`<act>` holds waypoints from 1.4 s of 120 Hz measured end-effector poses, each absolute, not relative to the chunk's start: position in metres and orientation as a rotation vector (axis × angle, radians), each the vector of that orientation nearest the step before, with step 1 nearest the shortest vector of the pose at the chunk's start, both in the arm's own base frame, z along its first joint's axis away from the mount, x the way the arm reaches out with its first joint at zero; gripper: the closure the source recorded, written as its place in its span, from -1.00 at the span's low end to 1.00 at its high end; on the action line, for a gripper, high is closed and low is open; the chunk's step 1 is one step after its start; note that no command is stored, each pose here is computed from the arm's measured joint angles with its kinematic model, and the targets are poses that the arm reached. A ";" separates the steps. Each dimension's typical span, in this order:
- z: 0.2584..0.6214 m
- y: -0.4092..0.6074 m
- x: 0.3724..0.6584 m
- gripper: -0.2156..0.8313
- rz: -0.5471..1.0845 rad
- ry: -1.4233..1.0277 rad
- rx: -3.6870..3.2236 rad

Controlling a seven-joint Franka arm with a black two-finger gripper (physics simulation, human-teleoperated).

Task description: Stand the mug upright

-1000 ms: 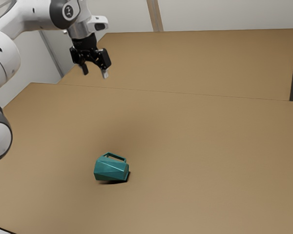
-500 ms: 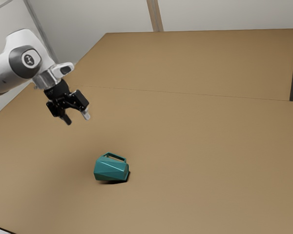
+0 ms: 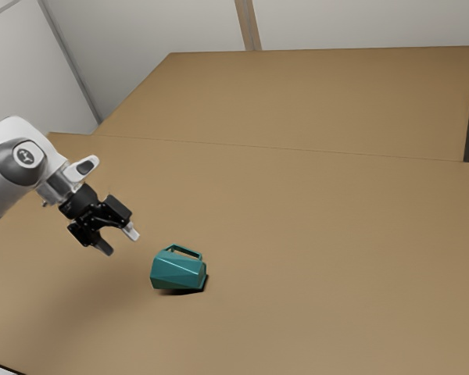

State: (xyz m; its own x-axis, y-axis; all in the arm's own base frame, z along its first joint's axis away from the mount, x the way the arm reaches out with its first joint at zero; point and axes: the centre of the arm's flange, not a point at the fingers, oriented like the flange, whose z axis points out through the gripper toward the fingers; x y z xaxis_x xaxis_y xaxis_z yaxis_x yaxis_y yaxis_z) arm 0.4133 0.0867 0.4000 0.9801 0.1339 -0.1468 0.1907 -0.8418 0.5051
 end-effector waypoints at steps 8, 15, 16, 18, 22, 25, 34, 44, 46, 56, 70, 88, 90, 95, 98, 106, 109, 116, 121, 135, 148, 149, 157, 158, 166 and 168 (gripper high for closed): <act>0.389 0.085 0.409 -0.59 -0.131 0.237 2.567; 0.381 0.084 0.406 -0.59 -0.116 0.239 2.562; 0.380 0.084 0.406 -0.59 -0.114 0.239 2.562; 0.379 0.084 0.406 -0.59 -0.108 0.239 2.562; 0.376 0.084 0.406 -0.59 -0.096 0.237 2.564; 0.374 0.084 0.407 -0.59 -0.083 0.232 2.568; 0.371 0.085 0.412 -0.59 -0.040 0.216 2.583; 0.365 0.085 0.418 -0.59 0.003 0.208 2.591; 0.364 0.086 0.419 -0.59 0.012 0.208 2.591; 0.358 0.087 0.424 -0.59 0.052 0.204 2.595; 0.346 0.085 0.429 -0.59 0.087 0.212 2.579; 0.326 0.082 0.422 -0.59 0.114 0.259 2.520; 0.325 0.082 0.422 -0.59 0.118 0.261 2.515; 0.323 0.082 0.422 -0.59 0.130 0.267 2.504; 0.321 0.082 0.423 -0.59 0.135 0.272 2.497; 0.316 0.081 0.424 -0.59 0.149 0.283 2.477; 0.314 0.081 0.424 -0.59 0.152 0.285 2.471; 0.308 0.079 0.425 -0.59 0.154 0.289 2.458; 0.304 0.077 0.426 -0.59 0.156 0.293 2.449; 0.297 0.071 0.428 -0.59 0.168 0.291 2.424; 0.293 0.066 0.430 -0.59 0.178 0.280 2.412; 0.293 0.066 0.430 -0.59 0.179 0.279 2.410; 0.292 0.063 0.431 -0.59 0.187 0.275 2.400; 0.291 0.062 0.431 -0.59 0.188 0.275 2.398; 0.290 0.059 0.431 -0.59 0.193 0.268 2.390; 0.290 0.059 0.431 -0.59 0.194 0.266 2.387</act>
